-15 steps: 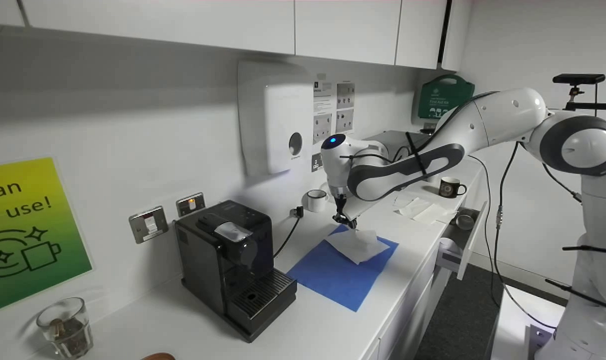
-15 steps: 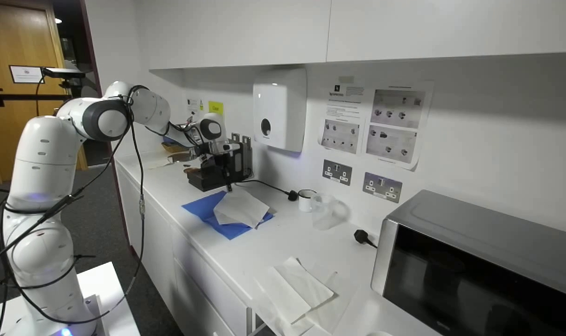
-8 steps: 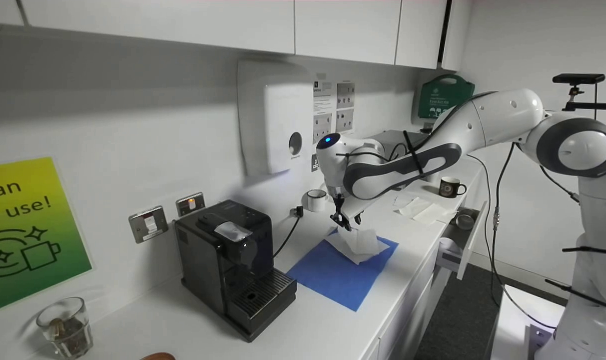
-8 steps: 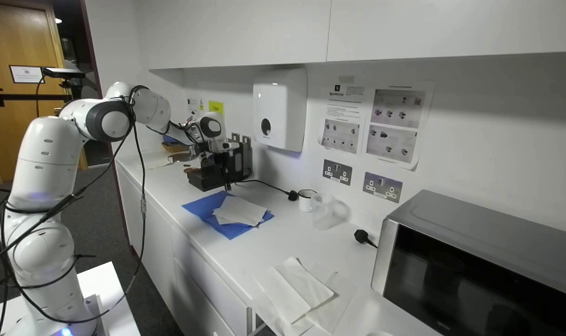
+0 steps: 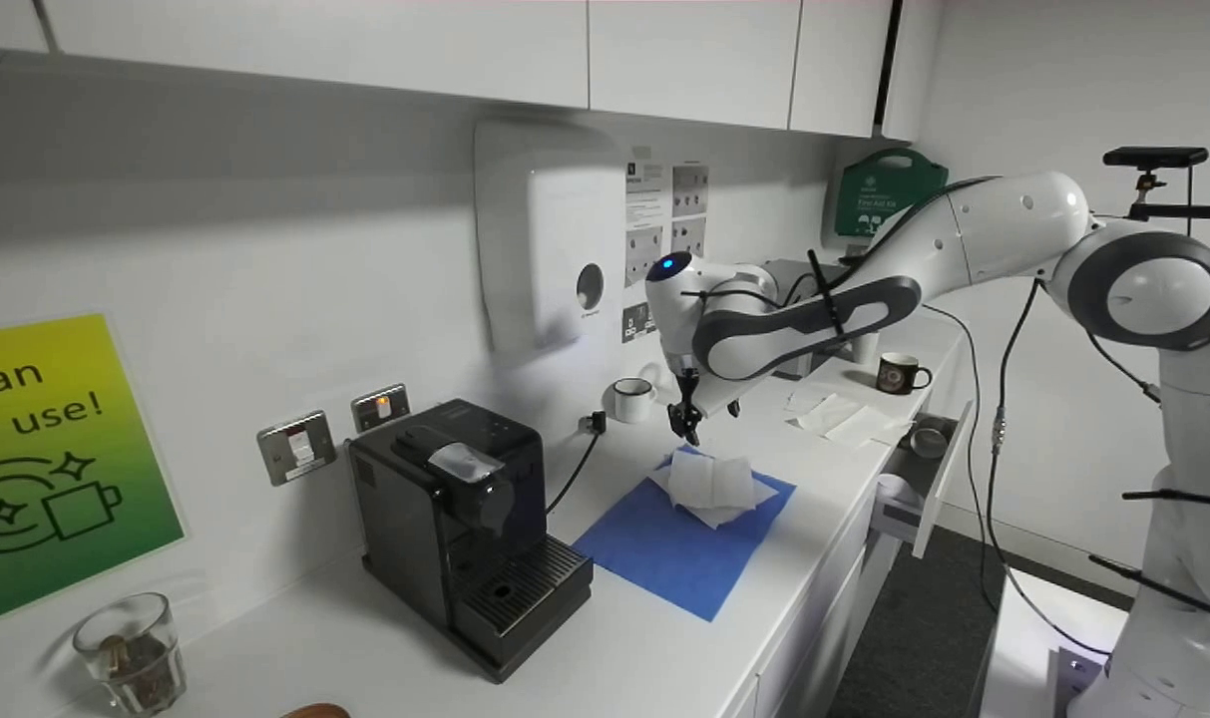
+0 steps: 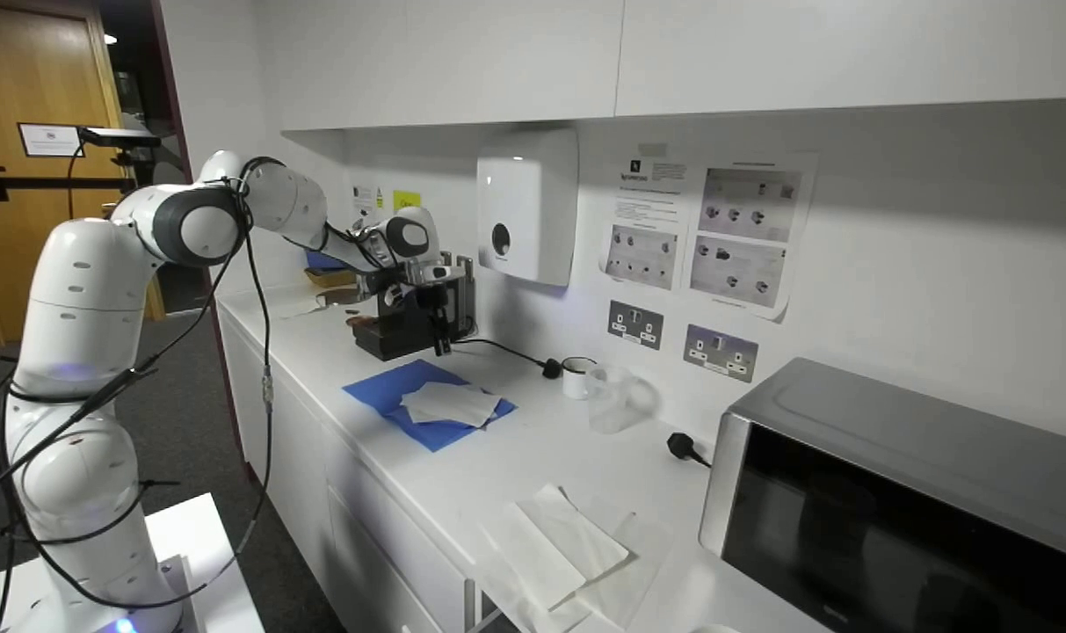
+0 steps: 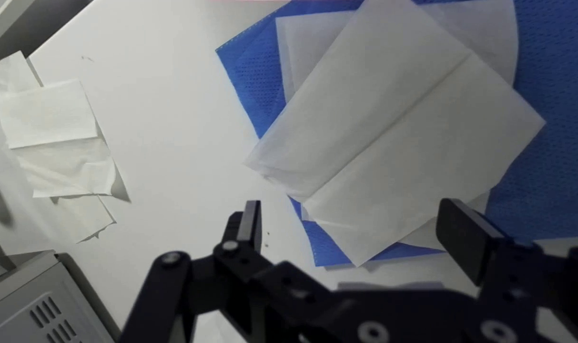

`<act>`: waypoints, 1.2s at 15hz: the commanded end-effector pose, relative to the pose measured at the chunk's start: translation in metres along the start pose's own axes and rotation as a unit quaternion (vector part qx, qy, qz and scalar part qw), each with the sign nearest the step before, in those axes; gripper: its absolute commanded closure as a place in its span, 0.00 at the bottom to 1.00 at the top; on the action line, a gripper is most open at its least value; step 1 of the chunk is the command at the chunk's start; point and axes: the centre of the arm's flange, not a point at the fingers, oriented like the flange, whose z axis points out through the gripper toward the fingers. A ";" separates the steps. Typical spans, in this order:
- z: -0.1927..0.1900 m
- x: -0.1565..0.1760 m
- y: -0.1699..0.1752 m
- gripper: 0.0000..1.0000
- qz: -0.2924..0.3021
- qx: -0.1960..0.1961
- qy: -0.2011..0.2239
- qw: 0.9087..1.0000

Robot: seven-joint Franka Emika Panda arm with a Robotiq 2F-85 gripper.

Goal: Unfold the blue placemat, place the white napkins on the mat then fold the mat in half

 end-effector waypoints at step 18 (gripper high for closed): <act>0.113 -0.001 0.184 0.00 -0.254 -0.020 -0.020 0.967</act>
